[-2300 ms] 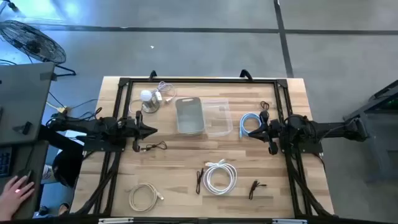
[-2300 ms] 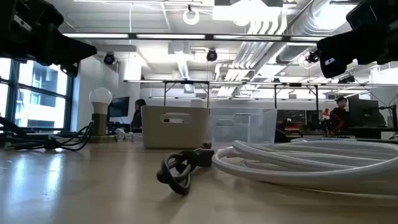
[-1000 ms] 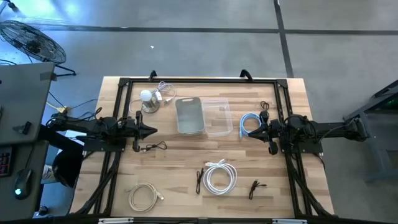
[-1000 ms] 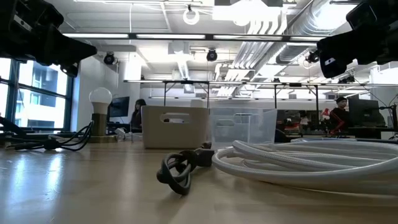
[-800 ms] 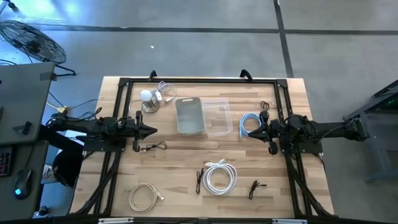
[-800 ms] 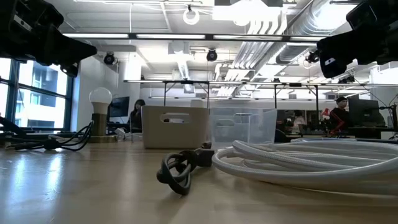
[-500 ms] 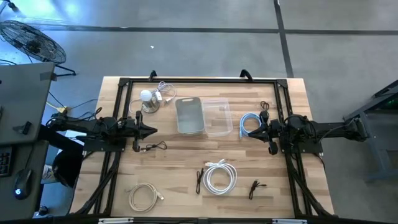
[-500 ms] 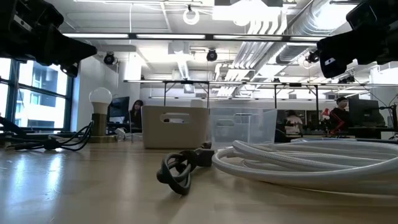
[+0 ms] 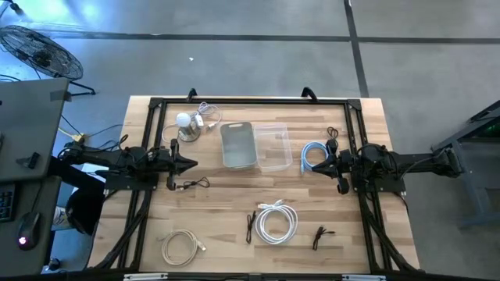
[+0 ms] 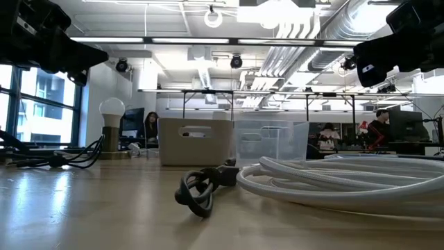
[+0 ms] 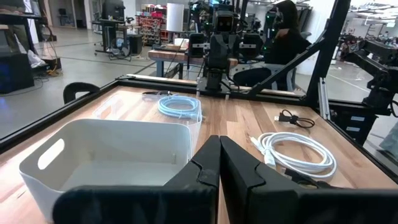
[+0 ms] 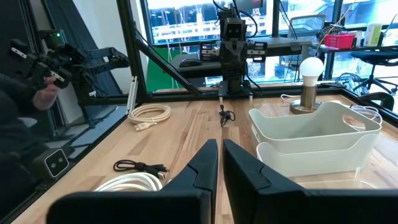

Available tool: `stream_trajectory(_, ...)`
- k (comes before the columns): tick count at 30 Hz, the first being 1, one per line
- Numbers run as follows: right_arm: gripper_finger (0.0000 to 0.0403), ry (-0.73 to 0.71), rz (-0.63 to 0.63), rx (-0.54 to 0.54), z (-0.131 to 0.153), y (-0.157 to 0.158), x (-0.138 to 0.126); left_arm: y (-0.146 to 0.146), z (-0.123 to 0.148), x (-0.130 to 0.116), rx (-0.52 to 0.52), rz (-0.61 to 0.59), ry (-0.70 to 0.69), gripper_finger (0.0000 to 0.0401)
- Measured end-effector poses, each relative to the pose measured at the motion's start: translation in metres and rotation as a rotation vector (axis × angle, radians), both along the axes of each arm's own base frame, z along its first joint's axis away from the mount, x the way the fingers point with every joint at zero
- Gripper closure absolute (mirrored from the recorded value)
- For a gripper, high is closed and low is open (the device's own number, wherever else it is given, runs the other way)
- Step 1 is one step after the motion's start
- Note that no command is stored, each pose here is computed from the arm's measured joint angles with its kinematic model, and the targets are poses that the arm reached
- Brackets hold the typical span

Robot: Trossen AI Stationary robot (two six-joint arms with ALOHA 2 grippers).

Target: Pick & Place USB Port

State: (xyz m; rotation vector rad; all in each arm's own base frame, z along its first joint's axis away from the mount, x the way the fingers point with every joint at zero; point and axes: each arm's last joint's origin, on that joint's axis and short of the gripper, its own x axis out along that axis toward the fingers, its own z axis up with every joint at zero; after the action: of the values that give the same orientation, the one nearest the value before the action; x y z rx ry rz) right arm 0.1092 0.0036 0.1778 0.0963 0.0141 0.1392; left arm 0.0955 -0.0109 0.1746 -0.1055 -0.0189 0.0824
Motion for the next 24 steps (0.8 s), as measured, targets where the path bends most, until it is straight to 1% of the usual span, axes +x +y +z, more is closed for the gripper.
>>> stream_trajectory(5,0.0386,0.0,0.0,0.0,0.0,0.0,0.0,0.0002,0.0,0.0,0.002,0.005,0.0,0.0399)
stream_trajectory(7,0.0386,0.0,0.0,0.0,0.0,0.0,0.0,0.0008,0.0001,0.0,0.039,0.027,0.002,0.0399)
stream_trajectory(10,0.0386,0.0,0.0,0.0,0.0,0.0,0.0,0.0025,0.0005,-0.0003,0.114,0.09,0.009,0.0399)
stream_trajectory(11,0.0386,0.0,0.0,0.0,0.0,0.0,0.0,0.003,0.0006,-0.0004,0.122,0.107,0.01,0.0399)
stream_trajectory(18,0.0386,0.0,0.0,0.0,0.0,0.0,0.0,0.0036,0.002,-0.0005,0.114,0.13,-0.007,0.0399)
stream_trajectory(21,0.0386,-0.006,-0.036,0.0,0.0006,-0.001,0.0001,0.0041,0.0034,-0.0006,0.107,0.15,-0.027,0.0399)
stream_trajectory(24,0.0386,-0.004,-0.05,0.033,0.0008,-0.0014,0.0002,0.0042,0.005,-0.0007,0.103,0.151,-0.042,0.0399)
